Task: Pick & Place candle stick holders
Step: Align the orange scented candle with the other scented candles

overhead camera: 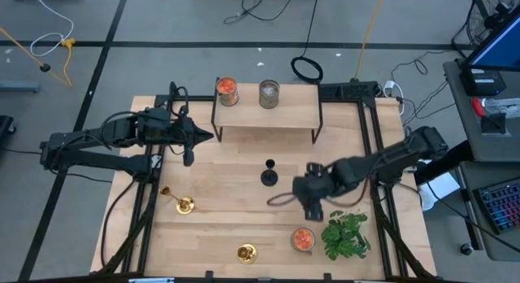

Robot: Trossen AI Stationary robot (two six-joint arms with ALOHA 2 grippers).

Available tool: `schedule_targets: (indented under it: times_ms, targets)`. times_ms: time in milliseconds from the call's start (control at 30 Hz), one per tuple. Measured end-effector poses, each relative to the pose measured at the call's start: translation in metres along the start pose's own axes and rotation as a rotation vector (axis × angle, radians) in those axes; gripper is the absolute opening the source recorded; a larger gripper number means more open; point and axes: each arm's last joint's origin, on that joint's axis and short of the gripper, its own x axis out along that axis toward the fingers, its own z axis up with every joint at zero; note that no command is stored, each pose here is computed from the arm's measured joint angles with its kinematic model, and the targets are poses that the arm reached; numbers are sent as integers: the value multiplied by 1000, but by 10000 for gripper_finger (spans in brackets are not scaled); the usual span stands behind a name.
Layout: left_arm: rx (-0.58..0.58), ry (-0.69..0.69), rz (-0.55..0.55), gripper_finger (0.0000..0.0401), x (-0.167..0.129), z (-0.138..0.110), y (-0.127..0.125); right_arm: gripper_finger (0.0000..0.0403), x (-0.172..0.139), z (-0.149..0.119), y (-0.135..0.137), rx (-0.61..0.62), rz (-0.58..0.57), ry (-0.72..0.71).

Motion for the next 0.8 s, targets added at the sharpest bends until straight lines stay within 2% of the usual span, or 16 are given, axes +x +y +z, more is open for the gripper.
schedule_targets:
  times_ms: [133, 433, 567, 800]
  targets:
    - [-12, 0, 0, 26, 0, 0, 0, 254, 15, -4, 15, 55, 58, 89]
    - [-25, 0, 0, 26, 0, 0, 0, 254, 60, -3, 26, 160, 139, 303]
    - [-22, 0, 1, 26, 0, 0, 0, 254, 68, -3, 30, 180, 156, 325]
    - [-21, -1, 2, 26, 0, 0, 0, 252, 66, -2, 33, 212, 161, 302]
